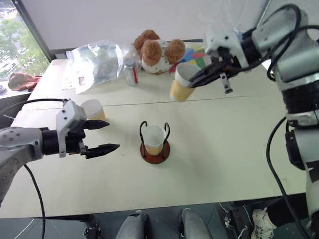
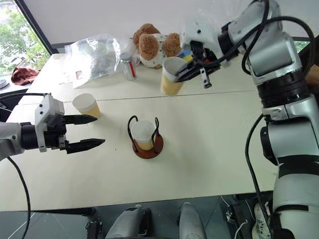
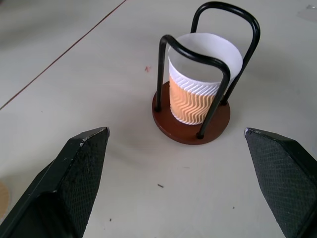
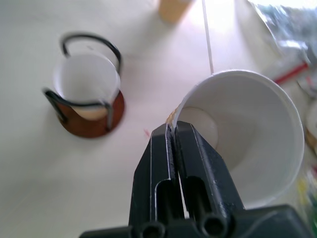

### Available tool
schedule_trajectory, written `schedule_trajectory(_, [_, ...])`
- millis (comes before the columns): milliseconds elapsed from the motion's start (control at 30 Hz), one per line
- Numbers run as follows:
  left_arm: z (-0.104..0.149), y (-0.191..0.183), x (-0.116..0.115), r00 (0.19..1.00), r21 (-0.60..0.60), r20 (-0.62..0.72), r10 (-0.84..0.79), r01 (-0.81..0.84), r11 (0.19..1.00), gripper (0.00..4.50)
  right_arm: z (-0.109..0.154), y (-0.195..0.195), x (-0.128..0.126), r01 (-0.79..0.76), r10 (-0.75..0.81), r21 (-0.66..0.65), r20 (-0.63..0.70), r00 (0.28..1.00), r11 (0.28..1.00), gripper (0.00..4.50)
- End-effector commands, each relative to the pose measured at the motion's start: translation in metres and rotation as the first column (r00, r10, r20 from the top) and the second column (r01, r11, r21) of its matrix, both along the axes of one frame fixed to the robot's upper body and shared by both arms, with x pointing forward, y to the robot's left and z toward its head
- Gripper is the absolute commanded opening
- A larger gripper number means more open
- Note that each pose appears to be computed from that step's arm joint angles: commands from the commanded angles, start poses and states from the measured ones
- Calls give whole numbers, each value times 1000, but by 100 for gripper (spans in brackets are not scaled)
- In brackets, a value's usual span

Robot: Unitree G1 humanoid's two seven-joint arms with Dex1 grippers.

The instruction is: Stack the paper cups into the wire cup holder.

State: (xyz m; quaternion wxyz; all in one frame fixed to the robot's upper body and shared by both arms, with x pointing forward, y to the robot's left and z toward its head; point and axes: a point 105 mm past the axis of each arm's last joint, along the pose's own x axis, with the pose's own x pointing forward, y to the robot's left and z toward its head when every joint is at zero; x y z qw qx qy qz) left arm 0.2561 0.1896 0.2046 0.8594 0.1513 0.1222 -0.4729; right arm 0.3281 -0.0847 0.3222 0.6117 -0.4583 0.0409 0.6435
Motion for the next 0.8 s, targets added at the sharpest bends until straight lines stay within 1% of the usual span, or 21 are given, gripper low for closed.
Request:
schedule_trajectory(33, [11, 0, -2, 998, 2, 61, 4, -5, 1000, 450, 14, 16, -26, -136, 136, 10, 6, 991, 991, 6])
schedule_trajectory(200, [9, -2, -4, 998, -6, 61, 9, -9, 1000, 450, 5, 27, -45, -232, 231, -7, -55, 971, 973, 6])
schedule_trajectory(333, [8, -4, -4, 998, -12, 63, 11, -10, 1000, 450, -4, 34, -48, -264, 261, -22, -87, 961, 964, 6])
schedule_trajectory(433, [8, -5, -3, 998, -17, 66, 11, -10, 1000, 450, -14, 40, -45, -275, 270, -38, -99, 958, 961, 6])
schedule_trajectory(567, [8, -6, -3, 998, -23, 68, 10, -8, 1000, 450, -21, 46, -33, -261, 256, -69, -73, 964, 963, 6])
schedule_trajectory(800, [6, -8, -4, 997, -33, 70, 13, -11, 999, 450, -26, 51, -29, -273, 268, -89, -65, 961, 958, 6])
